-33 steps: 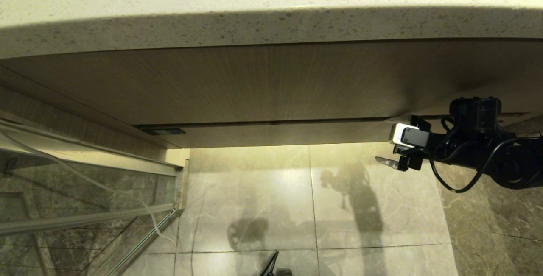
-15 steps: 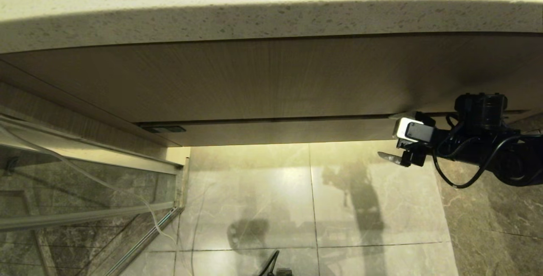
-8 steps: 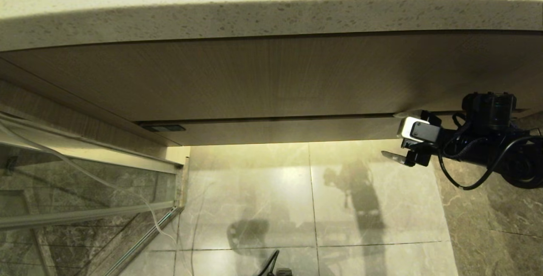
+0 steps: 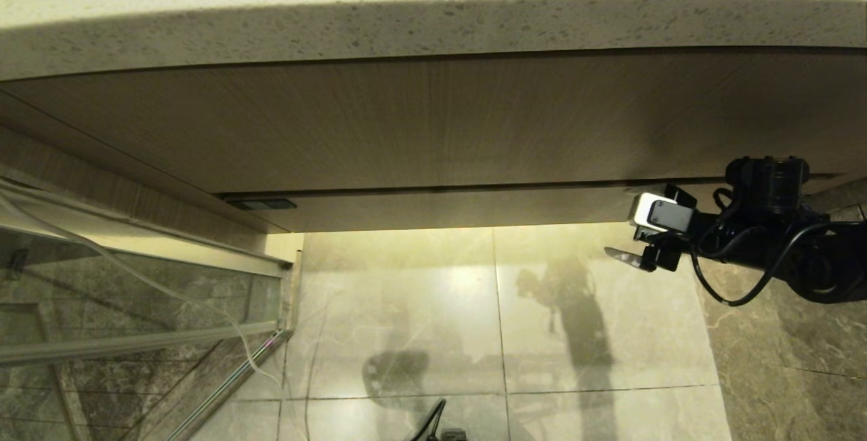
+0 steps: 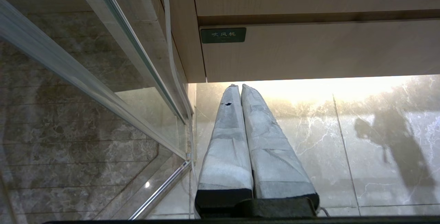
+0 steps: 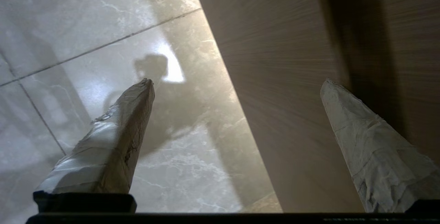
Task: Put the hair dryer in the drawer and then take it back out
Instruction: Pull open the drawer
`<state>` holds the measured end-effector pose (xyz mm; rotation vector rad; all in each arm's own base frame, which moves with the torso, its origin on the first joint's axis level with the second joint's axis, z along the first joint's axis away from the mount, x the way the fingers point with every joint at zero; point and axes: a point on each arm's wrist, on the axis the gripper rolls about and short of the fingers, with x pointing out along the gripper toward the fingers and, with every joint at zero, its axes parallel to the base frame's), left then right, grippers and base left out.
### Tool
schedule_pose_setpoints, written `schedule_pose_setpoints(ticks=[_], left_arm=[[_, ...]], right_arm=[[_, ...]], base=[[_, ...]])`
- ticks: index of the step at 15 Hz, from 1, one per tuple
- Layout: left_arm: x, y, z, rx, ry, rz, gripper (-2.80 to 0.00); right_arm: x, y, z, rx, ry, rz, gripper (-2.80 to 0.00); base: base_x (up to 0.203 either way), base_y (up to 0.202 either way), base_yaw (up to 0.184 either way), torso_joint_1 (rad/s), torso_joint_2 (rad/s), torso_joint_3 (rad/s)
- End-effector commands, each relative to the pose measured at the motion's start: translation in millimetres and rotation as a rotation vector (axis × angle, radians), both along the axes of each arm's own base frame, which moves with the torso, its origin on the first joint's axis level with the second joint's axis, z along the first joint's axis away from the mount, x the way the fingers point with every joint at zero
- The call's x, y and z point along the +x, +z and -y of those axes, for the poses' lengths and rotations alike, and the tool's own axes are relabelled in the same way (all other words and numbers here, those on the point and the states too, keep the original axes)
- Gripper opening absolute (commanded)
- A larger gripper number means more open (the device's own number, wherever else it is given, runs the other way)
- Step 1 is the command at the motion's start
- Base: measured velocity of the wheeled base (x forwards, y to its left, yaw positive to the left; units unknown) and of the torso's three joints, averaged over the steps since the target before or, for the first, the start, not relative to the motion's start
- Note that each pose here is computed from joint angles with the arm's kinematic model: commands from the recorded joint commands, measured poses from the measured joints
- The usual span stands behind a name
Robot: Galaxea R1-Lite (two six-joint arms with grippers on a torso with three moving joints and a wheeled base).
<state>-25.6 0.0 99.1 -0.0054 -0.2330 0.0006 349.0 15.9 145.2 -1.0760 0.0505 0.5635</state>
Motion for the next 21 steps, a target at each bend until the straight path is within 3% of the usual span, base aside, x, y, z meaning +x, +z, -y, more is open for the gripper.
schedule_pose_setpoints(ticks=[1, 3, 7, 12, 21], left_arm=[[4, -11, 0, -0.001, 0.0, -0.038, -2.8], [4, -11, 0, -0.001, 0.0, -0.038, -2.8], [4, -11, 0, -0.001, 0.0, -0.038, -2.8], [4, -11, 0, -0.001, 0.0, -0.038, -2.8], [4, -11, 0, -0.001, 0.0, -0.038, -2.8]], right_arm=[[7, -5, 0, 0.019, -0.003, -0.013, 0.0], [12, 7, 0, 0.033, -0.011, 0.034, 0.0], [-4, 5, 4, 0.026, -0.01, -0.007, 0.0], [-18, 5, 2, 0.015, 0.056, -0.006, 0.0], [-5, 5, -5, 0.026, 0.076, 0.016, 0.0]], base=[[0.0, 0.0, 0.0, 0.0, 0.0, 0.0], [0.0, 0.0, 0.0, 0.0, 0.0, 0.0], [0.0, 0.0, 0.0, 0.0, 0.0, 0.0], [0.0, 0.0, 0.0, 0.0, 0.0, 0.0], [0.0, 0.0, 0.0, 0.0, 0.0, 0.0]])
